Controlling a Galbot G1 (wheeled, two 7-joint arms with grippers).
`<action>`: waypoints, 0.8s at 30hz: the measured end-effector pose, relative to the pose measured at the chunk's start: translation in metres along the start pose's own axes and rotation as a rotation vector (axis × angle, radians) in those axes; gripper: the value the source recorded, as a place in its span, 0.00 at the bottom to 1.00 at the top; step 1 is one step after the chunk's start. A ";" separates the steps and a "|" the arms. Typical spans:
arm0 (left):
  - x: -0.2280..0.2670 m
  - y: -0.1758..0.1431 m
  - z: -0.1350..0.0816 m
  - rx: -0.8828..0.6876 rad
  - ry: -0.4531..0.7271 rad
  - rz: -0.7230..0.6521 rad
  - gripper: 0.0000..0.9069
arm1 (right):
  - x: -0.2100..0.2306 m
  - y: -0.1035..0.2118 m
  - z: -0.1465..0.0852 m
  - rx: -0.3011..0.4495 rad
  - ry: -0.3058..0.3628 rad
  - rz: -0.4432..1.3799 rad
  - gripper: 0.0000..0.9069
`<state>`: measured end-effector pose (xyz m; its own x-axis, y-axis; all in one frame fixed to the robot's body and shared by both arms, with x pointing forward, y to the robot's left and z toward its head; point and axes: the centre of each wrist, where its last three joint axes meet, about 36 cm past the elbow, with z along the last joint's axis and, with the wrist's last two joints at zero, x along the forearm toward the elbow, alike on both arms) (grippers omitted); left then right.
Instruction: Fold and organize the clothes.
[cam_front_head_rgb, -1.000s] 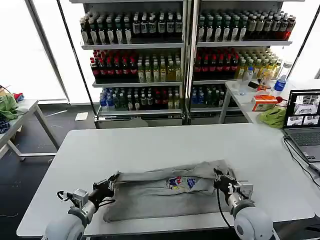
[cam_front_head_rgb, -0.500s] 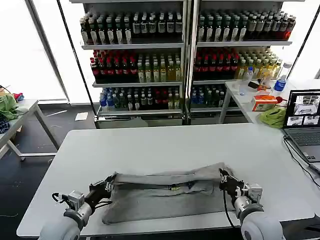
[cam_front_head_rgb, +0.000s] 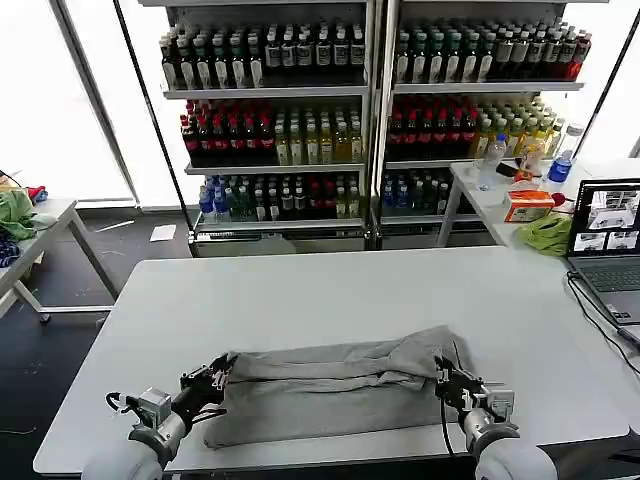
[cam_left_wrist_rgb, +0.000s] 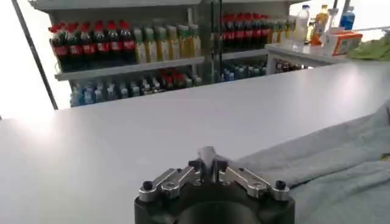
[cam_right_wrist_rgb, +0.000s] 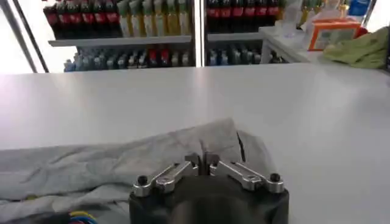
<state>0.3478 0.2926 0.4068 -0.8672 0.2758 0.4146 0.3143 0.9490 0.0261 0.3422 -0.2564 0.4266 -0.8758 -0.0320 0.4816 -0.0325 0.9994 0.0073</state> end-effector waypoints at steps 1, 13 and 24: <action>0.000 0.000 -0.001 0.000 -0.003 -0.001 1.00 | 0.000 0.000 0.001 -0.001 0.000 0.006 1.00; 0.003 -0.002 -0.007 0.030 -0.021 -0.038 1.00 | 0.012 -0.016 -0.021 0.003 -0.072 0.069 1.00; 0.005 -0.008 -0.015 0.106 -0.044 -0.072 1.00 | 0.017 -0.023 -0.042 -0.001 -0.141 0.066 1.00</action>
<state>0.3470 0.2841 0.4219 -0.9030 0.2105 0.3745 0.2100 0.9768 -0.0425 0.3483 -0.2793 0.4717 -0.9351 0.0333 0.3529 0.0282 0.9994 -0.0195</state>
